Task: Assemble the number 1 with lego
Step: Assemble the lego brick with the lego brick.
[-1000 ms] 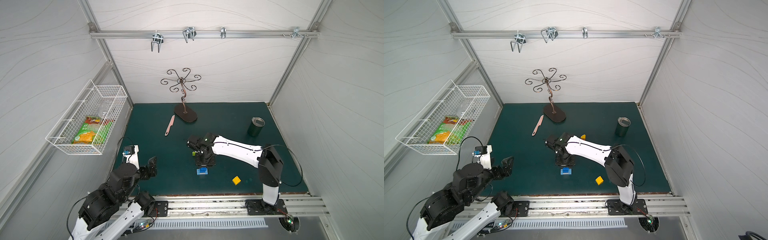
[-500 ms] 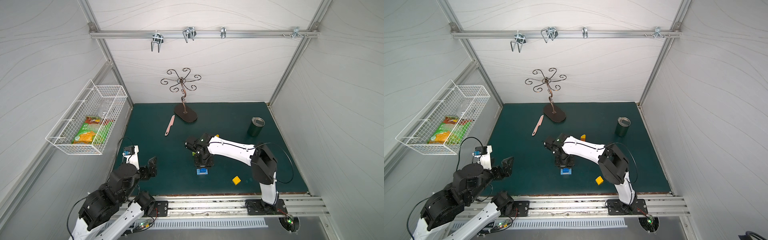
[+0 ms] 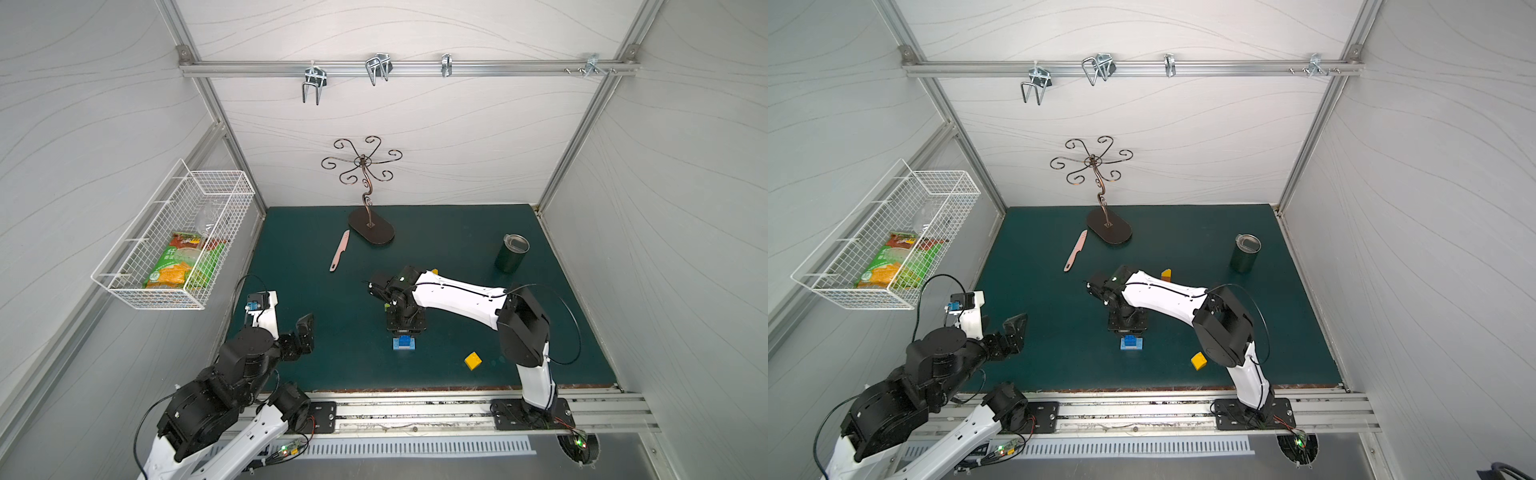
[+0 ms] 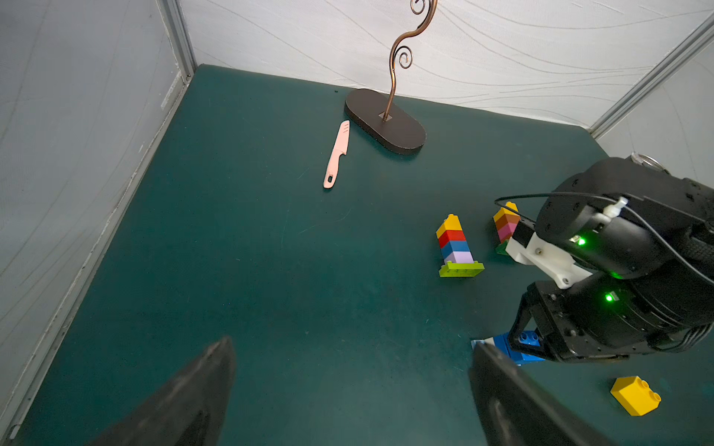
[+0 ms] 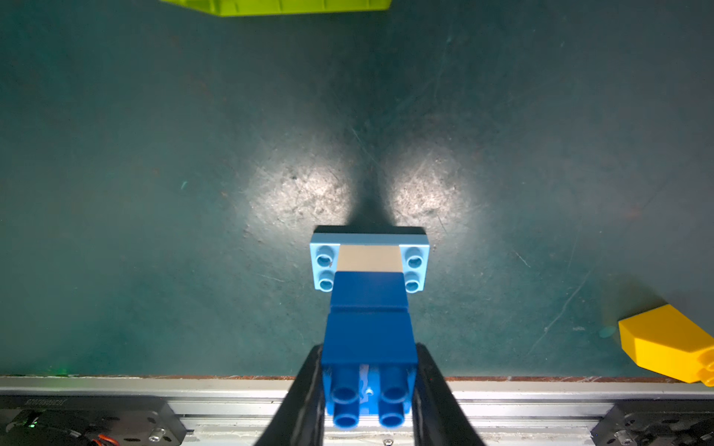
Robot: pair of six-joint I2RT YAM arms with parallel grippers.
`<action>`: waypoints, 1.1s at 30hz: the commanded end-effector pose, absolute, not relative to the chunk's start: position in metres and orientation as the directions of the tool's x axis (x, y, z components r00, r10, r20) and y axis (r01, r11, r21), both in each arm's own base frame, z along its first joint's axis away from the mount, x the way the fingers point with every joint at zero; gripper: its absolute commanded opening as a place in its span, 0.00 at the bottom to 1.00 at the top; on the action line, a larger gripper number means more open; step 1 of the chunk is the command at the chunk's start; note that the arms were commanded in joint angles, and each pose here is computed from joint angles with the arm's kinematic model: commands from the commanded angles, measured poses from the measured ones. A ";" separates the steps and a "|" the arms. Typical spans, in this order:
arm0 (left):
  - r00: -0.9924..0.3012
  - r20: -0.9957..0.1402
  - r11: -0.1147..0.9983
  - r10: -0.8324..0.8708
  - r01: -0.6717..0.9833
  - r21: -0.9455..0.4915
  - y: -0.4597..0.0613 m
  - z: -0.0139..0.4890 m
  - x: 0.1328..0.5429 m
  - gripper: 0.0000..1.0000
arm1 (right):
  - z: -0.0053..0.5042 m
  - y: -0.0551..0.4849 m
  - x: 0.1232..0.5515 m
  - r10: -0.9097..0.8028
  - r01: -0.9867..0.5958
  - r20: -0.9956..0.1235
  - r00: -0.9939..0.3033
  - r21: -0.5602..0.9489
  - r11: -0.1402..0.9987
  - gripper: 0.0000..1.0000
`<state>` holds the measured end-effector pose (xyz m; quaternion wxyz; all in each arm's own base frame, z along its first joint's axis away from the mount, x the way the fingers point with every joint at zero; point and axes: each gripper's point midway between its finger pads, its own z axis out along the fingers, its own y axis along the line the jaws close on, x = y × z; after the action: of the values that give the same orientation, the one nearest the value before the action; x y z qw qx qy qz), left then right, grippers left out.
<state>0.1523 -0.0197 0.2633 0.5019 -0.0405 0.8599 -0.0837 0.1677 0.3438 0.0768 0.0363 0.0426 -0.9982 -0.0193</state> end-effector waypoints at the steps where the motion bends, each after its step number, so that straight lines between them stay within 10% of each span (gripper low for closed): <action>1: -0.436 -0.880 0.974 -0.191 0.029 -0.226 -0.023 0.279 0.156 1.00 | 0.058 0.336 0.169 -0.085 -0.087 0.098 -0.992 -0.014 0.996 0.00; 28: -0.441 -0.879 0.976 -0.184 0.022 -0.215 -0.023 0.277 0.159 1.00 | 0.027 0.327 0.166 -0.045 -0.048 0.099 -0.994 -0.033 0.998 0.01; 33: -0.445 -0.877 0.977 -0.181 0.020 -0.212 -0.023 0.277 0.159 1.00 | 0.068 0.337 0.180 -0.077 -0.079 -0.029 -0.997 0.077 0.994 0.71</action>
<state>0.1519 -0.0194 0.2637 0.5032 -0.0409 0.8590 -0.0845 0.1694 0.3420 0.0684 0.0198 0.0401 -0.9982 -0.0394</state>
